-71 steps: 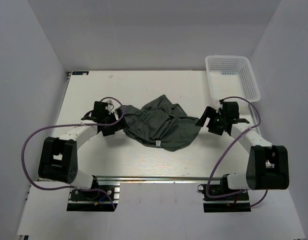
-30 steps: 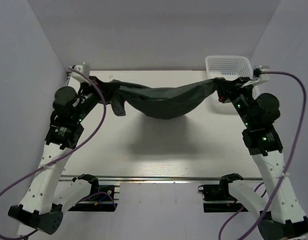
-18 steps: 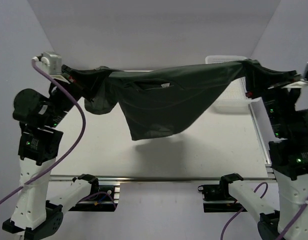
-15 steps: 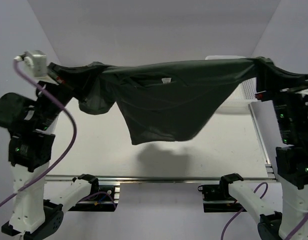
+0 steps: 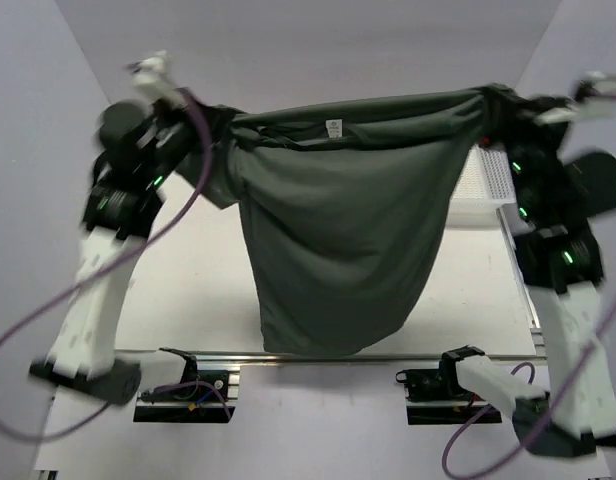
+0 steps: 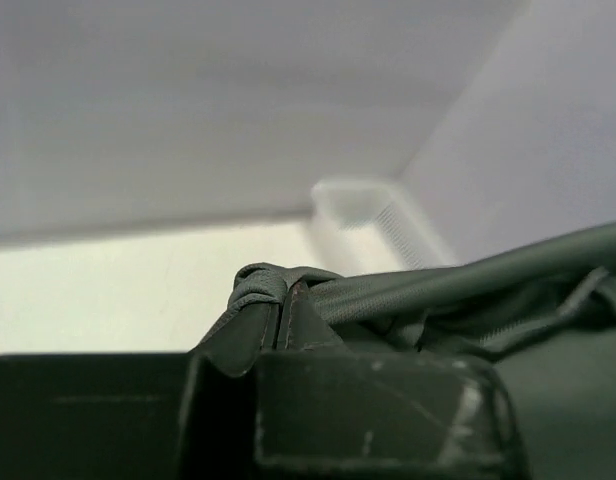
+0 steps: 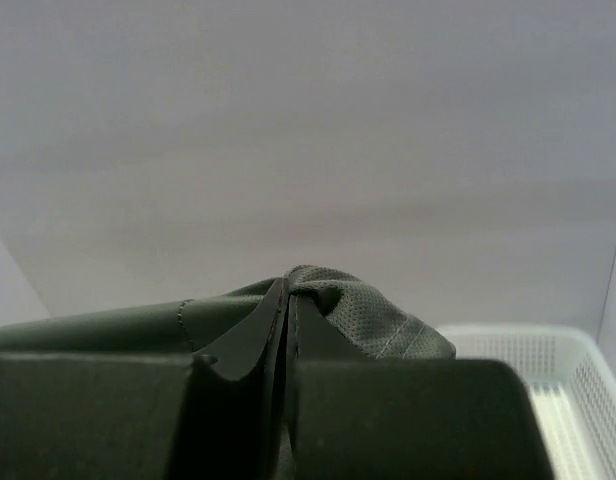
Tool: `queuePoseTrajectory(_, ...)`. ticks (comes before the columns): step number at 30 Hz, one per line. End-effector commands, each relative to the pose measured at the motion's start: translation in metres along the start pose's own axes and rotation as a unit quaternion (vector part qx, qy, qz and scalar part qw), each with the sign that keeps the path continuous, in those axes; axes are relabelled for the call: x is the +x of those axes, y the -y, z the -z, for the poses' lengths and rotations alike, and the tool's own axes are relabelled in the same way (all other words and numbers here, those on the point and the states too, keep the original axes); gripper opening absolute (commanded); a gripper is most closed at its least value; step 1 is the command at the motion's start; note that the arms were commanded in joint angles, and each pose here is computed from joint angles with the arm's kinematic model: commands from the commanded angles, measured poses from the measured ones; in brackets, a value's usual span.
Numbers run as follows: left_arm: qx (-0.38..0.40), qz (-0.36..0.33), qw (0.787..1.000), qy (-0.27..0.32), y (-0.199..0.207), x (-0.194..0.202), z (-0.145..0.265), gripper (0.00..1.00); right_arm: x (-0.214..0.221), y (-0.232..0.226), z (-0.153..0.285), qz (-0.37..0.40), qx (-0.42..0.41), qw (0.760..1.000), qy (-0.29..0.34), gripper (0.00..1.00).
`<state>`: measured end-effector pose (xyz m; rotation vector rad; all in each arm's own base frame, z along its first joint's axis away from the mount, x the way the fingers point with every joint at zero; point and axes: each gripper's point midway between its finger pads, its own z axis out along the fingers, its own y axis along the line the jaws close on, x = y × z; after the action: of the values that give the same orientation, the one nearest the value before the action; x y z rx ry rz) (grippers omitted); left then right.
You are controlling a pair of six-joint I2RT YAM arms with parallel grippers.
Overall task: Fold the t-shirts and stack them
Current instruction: Flatten out the tshirt
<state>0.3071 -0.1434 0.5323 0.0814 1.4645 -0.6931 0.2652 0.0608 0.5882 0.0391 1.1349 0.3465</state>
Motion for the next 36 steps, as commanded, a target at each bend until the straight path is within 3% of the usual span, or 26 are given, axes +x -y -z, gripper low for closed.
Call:
queuePoseTrajectory(1, -0.126, 0.005, 0.986, -0.109, -0.075, 0.070, -0.066, 0.04, 0.076, 0.018, -0.060, 0.021, 0.031, 0.997, -0.074, 0.00)
queuePoseTrajectory(3, -0.142, -0.005, 0.982, -0.124, -0.083, 0.069, -0.086, 0.02, 0.072, 0.018, -0.075, 0.027, 0.034, 0.997, -0.071, 0.00)
queuePoseTrajectory(4, -0.141, -0.008, 0.985, -0.104, -0.074, 0.039, -0.088, 0.02, 0.074, 0.022, -0.082, 0.029, 0.043, 0.996, -0.075, 0.00)
queuePoseTrajectory(5, -0.146, -0.015, 0.982, -0.120, -0.082, 0.049, -0.106, 0.02, 0.063, 0.023, -0.097, 0.031, 0.055, 0.996, -0.063, 0.00)
queuePoseTrajectory(6, -0.131, -0.023, 0.988, -0.082, -0.068, 0.015, -0.105, 0.02, 0.063, 0.026, -0.099, 0.034, 0.062, 0.995, -0.066, 0.00)
queuePoseTrajectory(11, -0.149, -0.042, 0.988, -0.007, -0.067, -0.026, -0.083, 0.07, 0.008, 0.018, -0.084, 0.032, 0.054, 0.998, 0.007, 0.00)
queuePoseTrajectory(14, -0.170, -0.042, 0.984, -0.012, -0.074, -0.013, -0.055, 0.10, -0.012, 0.018, -0.062, 0.035, 0.057, 0.997, 0.026, 0.00)
queuePoseTrajectory(16, -0.188, -0.043, 0.981, -0.008, -0.077, -0.012, -0.037, 0.10, 0.011, 0.023, -0.058, 0.040, 0.059, 0.997, 0.002, 0.00)
queuePoseTrajectory(17, -0.202, -0.043, 0.978, -0.033, -0.088, 0.011, -0.035, 0.13, 0.000, 0.022, -0.044, 0.033, 0.059, 0.998, 0.013, 0.00)
queuePoseTrajectory(18, -0.211, -0.035, 0.976, -0.041, -0.093, 0.021, -0.030, 0.15, 0.042, 0.029, -0.043, 0.034, 0.063, 0.997, -0.030, 0.00)
queuePoseTrajectory(20, -0.219, -0.018, 0.972, -0.079, -0.103, 0.061, -0.016, 0.24, 0.056, 0.029, -0.029, 0.015, 0.061, 0.997, -0.041, 0.00)
queuePoseTrajectory(22, -0.217, 0.008, 0.972, -0.095, -0.105, 0.089, -0.008, 0.40, 0.116, 0.034, -0.003, -0.007, 0.057, 0.993, -0.102, 0.00)
queuePoseTrajectory(23, -0.236, 0.020, 0.961, -0.139, -0.121, 0.133, 0.002, 0.47, 0.163, 0.041, 0.010, -0.030, 0.070, 0.986, -0.149, 0.00)
queuePoseTrajectory(24, -0.237, 0.032, 0.961, -0.136, -0.120, 0.140, 0.014, 0.69, 0.189, 0.042, 0.033, -0.058, 0.071, 0.981, -0.169, 0.00)
queuePoseTrajectory(25, -0.244, 0.043, 0.958, -0.144, -0.124, 0.156, 0.021, 0.84, 0.204, 0.041, 0.042, -0.080, 0.071, 0.977, -0.183, 0.00)
queuePoseTrajectory(26, -0.256, 0.053, 0.948, -0.183, -0.135, 0.194, 0.034, 0.99, 0.246, 0.045, 0.061, -0.086, 0.072, 0.967, -0.228, 0.04)
queuePoseTrajectory(28, -0.275, 0.078, 0.935, -0.208, -0.139, 0.220, 0.055, 0.99, 0.302, 0.052, 0.105, -0.107, 0.085, 0.946, -0.295, 0.17)
queuePoseTrajectory(29, -0.295, 0.075, 0.926, -0.225, -0.148, 0.237, 0.067, 0.99, 0.319, 0.057, 0.120, -0.105, 0.098, 0.936, -0.323, 0.39)
queuePoseTrajectory(32, -0.329, 0.076, 0.912, -0.234, -0.159, 0.250, 0.086, 0.99, 0.349, 0.070, 0.155, -0.101, 0.130, 0.914, -0.370, 0.68)
queuePoseTrajectory(33, -0.332, 0.076, 0.910, -0.238, -0.160, 0.254, 0.087, 0.99, 0.358, 0.078, 0.168, -0.092, 0.152, 0.902, -0.393, 0.76)
queuePoseTrajectory(36, -0.315, 0.083, 0.914, -0.241, -0.157, 0.259, 0.079, 0.99, 0.361, 0.081, 0.175, -0.083, 0.159, 0.896, -0.406, 0.90)
